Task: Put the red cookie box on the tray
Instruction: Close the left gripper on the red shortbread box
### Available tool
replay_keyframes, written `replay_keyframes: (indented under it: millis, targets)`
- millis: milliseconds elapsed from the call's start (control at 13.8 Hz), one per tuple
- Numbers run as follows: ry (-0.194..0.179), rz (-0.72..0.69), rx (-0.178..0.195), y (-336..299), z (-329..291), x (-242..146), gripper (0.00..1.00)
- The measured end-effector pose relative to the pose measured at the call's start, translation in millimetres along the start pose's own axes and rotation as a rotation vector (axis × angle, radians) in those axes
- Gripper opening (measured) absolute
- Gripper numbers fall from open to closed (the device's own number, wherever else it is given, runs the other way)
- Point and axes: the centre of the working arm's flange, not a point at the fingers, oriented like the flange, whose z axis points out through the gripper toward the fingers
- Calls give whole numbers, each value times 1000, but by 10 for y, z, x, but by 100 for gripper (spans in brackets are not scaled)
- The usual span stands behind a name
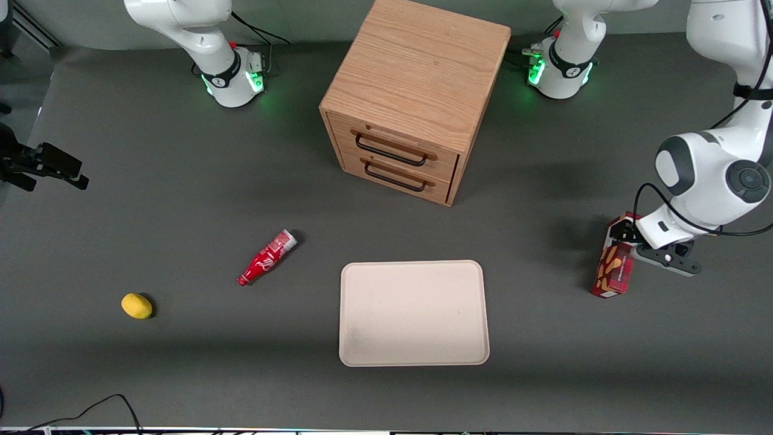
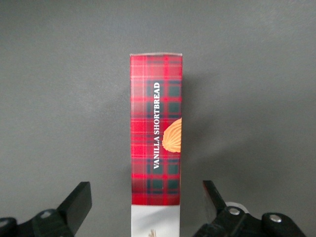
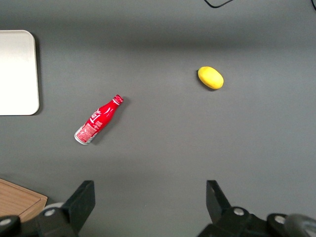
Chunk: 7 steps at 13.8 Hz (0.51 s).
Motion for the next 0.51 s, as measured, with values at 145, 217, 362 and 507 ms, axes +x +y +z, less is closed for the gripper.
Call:
replay_keyframes:
  millis: [145,217,362,507]
  targets:
    - [12,-1,9,31,161,-58,100]
    - [15,-8,5,43,217,-72,100]
    - [21,-12,-1,71,268,-68,100]
    - [27,-9,-3,104,278,-51,100]
